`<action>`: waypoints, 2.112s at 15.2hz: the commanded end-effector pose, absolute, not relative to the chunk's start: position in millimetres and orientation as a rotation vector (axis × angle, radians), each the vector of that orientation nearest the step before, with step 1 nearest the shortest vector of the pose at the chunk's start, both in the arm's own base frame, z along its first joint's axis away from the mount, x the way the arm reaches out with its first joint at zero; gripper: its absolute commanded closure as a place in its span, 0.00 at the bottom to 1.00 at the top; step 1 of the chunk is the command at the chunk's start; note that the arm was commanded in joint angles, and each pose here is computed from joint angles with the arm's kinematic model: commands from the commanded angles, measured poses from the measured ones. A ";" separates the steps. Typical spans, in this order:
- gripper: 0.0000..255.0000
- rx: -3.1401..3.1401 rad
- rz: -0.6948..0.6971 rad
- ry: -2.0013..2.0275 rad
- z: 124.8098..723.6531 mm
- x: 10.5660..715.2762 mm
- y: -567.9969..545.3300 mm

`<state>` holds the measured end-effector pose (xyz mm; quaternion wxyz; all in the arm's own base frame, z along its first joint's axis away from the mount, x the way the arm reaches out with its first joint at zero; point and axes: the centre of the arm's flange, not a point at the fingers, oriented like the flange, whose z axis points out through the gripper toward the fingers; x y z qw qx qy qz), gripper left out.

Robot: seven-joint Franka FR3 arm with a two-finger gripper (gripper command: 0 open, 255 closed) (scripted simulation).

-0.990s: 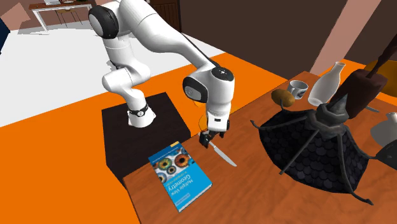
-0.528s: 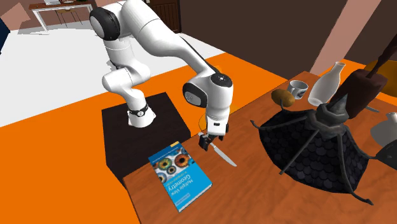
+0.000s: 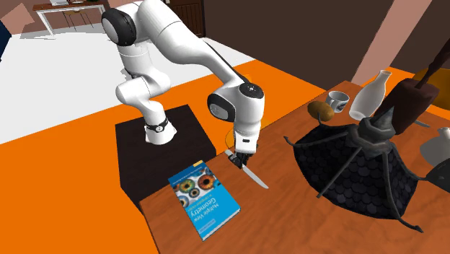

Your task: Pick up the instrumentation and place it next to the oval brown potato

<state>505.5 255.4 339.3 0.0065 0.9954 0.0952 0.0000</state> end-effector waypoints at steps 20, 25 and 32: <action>1.00 3.114 -0.002 0.294 412.2 505.7 254.0; 1.00 3.114 -0.002 0.294 438.6 505.7 254.0; 1.00 3.114 -0.002 0.294 475.6 505.7 254.0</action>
